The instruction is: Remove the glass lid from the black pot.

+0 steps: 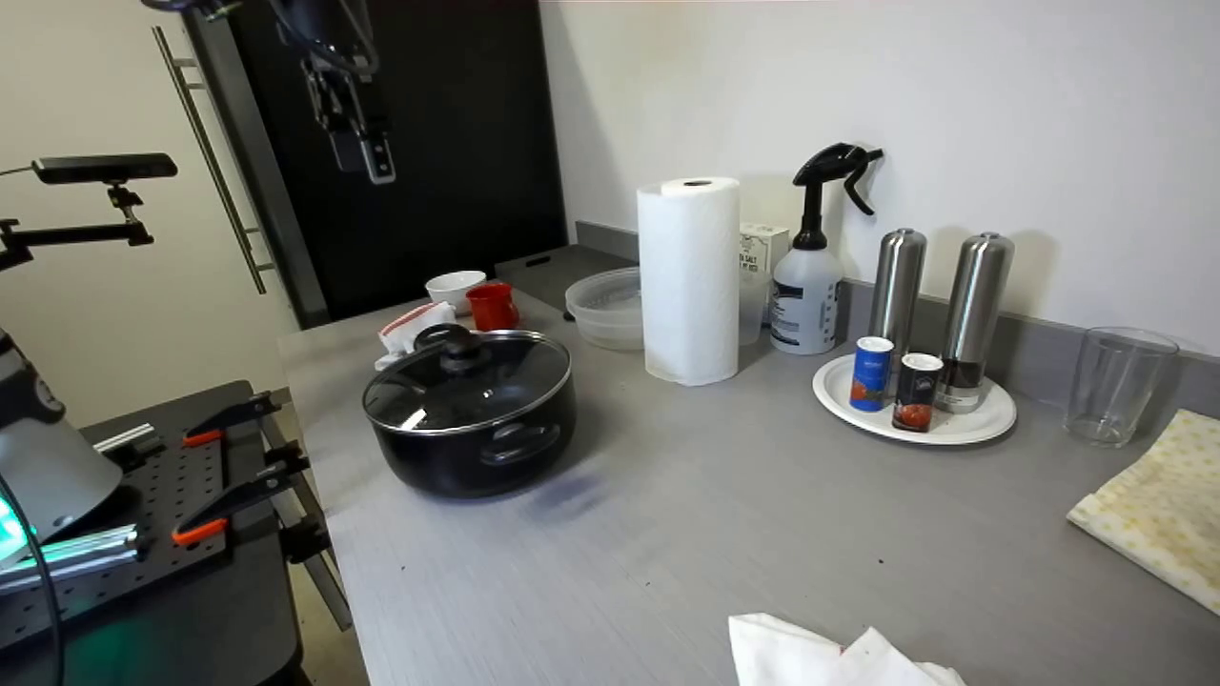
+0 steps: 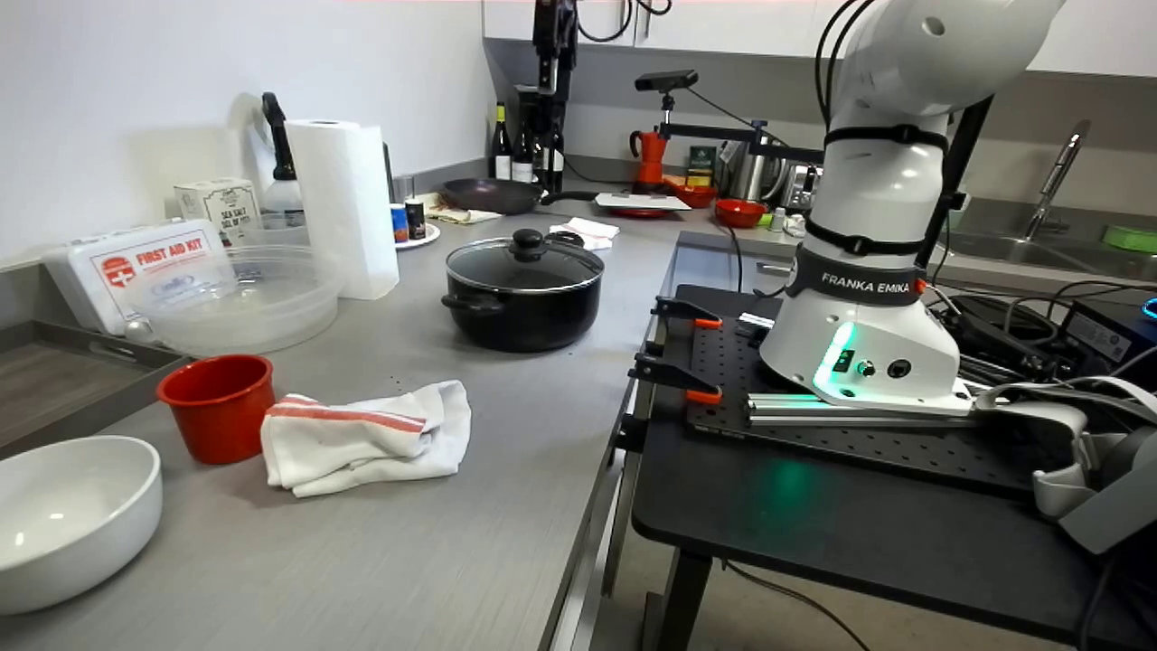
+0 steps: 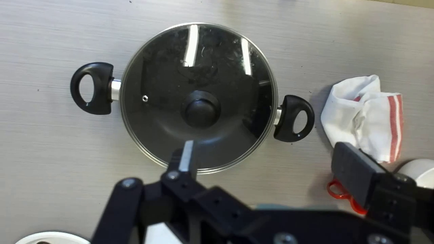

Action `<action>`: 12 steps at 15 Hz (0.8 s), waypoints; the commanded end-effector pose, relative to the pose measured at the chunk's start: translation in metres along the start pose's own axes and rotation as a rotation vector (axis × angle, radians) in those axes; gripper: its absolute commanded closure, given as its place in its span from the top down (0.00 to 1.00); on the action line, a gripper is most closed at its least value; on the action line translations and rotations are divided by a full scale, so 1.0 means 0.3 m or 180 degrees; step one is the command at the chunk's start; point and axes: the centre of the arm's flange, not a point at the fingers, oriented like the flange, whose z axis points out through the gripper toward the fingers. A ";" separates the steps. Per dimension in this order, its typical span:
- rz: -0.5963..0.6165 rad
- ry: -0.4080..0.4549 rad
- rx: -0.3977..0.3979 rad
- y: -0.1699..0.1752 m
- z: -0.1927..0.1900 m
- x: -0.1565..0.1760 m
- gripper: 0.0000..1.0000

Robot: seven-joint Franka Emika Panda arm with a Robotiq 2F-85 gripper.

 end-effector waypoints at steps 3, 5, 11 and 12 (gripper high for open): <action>0.0223 -0.0135 -0.0110 0.115 0.118 0.182 1.00; 0.0287 -0.0199 -0.0113 0.155 0.164 0.221 1.00; 0.0359 -0.0385 -0.0092 0.235 0.337 0.291 1.00; 0.0354 -0.0399 -0.0075 0.240 0.367 0.292 1.00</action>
